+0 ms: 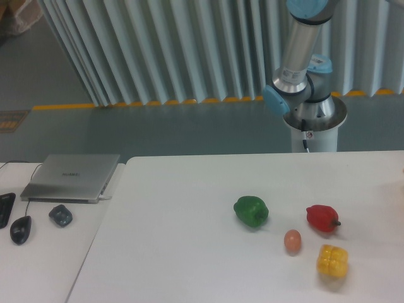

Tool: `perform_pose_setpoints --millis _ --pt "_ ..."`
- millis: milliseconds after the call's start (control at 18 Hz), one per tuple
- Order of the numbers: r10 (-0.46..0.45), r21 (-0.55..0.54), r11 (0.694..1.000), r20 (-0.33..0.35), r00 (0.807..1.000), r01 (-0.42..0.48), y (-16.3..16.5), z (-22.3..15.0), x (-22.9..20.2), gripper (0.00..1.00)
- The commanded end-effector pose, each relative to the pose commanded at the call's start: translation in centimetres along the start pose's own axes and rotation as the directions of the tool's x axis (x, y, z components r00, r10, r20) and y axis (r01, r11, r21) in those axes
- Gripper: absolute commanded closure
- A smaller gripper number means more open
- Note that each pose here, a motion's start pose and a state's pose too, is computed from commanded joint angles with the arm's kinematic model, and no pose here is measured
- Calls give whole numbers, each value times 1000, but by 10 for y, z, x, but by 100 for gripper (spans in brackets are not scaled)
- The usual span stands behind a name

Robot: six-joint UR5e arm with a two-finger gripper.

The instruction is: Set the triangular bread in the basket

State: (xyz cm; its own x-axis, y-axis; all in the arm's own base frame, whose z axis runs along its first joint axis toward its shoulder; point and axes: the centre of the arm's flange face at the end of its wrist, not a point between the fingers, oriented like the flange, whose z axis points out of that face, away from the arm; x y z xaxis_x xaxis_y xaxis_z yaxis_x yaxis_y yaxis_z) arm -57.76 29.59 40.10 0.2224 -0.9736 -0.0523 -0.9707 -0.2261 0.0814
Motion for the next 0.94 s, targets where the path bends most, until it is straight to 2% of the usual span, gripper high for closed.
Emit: perform_pose_setpoints --millis 278,944 --pt "23 -3 1000 7 1000 -23 -16 -2 -19 0" --pt "-116 -3 993 27 993 116 -104 -5 -102 0"
